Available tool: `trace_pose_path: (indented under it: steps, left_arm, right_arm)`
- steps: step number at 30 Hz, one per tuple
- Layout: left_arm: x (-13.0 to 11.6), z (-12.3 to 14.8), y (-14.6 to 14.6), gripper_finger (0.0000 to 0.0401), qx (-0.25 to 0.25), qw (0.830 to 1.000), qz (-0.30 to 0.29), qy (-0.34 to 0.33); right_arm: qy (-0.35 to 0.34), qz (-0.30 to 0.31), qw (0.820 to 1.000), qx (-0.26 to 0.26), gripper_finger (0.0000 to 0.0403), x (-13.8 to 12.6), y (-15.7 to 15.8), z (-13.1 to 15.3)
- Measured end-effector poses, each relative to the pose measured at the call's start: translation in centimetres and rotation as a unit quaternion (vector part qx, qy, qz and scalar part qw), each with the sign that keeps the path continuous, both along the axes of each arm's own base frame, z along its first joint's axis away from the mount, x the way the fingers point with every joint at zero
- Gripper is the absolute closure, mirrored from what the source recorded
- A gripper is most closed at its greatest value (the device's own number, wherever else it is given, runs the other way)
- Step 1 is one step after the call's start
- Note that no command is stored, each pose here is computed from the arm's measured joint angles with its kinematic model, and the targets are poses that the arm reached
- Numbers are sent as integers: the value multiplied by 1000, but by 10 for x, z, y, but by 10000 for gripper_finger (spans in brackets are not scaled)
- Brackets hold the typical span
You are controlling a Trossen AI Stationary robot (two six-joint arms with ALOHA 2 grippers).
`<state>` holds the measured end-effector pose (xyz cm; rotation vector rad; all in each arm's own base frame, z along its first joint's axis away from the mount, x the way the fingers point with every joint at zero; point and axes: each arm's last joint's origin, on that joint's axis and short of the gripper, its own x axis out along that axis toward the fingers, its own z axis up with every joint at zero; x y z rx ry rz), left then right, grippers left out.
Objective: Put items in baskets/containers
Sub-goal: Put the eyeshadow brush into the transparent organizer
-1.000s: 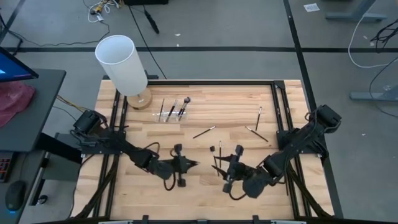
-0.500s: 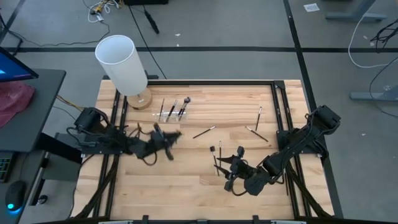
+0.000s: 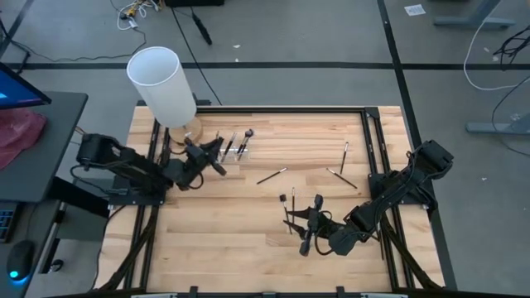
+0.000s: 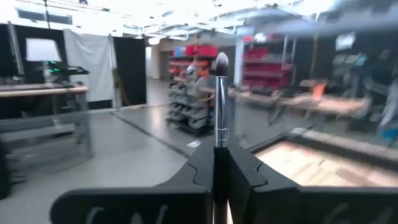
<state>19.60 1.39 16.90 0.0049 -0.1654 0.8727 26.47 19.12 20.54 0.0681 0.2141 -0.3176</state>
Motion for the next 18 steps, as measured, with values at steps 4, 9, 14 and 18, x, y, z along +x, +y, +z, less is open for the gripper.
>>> trace_pose_path:
  steps: [4,9,14,18]
  left_arm:
    - [-4,-5,12,384,2,999,33,39]
    - [-2,-15,26,383,-17,997,14,72]
    - [-5,-24,36,382,-30,993,40,109]
    - [-5,-24,38,382,-31,992,45,111]
  right_arm:
    - [-1,0,1000,-1,270,0,0,1]
    - [-4,1,1000,-3,270,1,0,2]
    - [-5,2,1000,-2,270,1,0,2]
    - [-4,7,1000,-1,270,1,0,2]
